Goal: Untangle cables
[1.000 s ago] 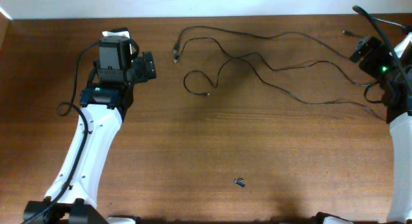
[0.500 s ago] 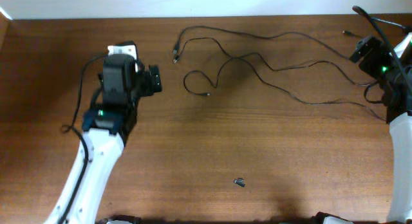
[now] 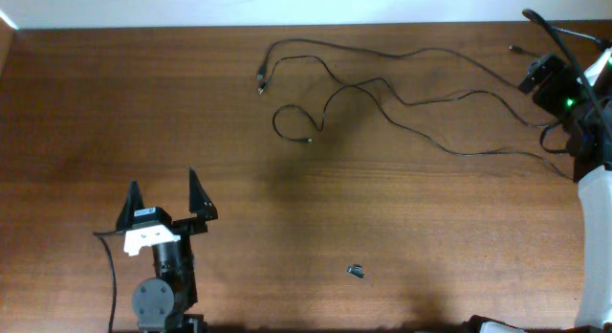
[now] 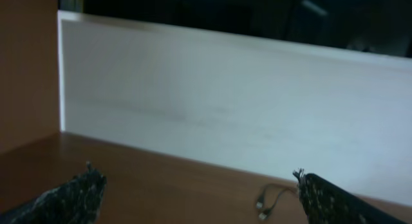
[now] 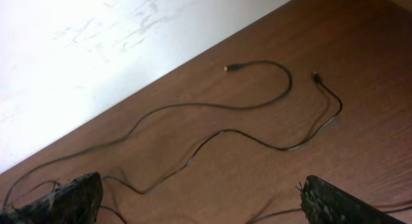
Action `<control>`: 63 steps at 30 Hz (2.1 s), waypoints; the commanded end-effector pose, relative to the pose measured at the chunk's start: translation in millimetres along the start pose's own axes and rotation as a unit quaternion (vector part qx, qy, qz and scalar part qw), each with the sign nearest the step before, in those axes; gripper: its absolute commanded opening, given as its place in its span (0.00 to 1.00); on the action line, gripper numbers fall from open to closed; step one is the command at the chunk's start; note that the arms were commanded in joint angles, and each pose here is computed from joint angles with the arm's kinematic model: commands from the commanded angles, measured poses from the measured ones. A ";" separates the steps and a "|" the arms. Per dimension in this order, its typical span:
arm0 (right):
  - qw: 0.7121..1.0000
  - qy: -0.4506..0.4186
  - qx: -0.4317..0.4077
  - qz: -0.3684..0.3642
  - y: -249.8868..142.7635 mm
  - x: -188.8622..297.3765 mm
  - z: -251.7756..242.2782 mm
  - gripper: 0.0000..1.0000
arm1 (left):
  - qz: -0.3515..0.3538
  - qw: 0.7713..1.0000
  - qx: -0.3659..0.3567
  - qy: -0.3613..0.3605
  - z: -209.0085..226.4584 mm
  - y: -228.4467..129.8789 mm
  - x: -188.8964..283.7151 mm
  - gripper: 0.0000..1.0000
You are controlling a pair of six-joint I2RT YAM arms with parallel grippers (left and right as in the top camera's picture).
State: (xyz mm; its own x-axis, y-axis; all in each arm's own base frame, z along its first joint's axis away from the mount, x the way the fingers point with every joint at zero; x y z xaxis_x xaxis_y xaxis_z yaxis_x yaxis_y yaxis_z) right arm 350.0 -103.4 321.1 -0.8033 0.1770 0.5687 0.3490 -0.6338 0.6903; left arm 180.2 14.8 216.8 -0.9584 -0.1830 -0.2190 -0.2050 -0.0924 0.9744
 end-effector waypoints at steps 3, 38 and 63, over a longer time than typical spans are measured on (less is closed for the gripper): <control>1.000 0.004 0.007 -0.002 0.6 1.4 2.6 0.99 | 0.026 0.999 -0.022 -0.009 7.1 -9.2 11.7 0.99; 1.000 0.004 0.007 -0.002 0.6 1.4 2.6 0.99 | 0.142 0.985 -0.066 -0.067 0.7 -49.5 26.0 0.99; 0.997 0.043 0.045 -0.042 -36.5 -10.0 26.8 0.99 | 0.143 0.985 -0.066 -0.067 0.6 -49.7 26.0 0.99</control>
State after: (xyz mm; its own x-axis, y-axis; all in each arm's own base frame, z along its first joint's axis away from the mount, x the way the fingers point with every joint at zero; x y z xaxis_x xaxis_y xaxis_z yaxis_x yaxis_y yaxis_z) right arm 361.1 -79.8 296.3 -0.8181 0.1832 0.5452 0.3538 -0.5870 0.7282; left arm 165.7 15.9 163.3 -0.9916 -0.1018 0.0794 0.0956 -0.1652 0.9816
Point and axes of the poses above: each gripper's point midway between its finger pads, its own x axis back along the fingers, its own z axis along the line the jaws close on, y = z × x, the point moved 8 cm from there along x, back along the fingers, and after that the axes turned 11 degrees about -x, right-handed, at the moved point
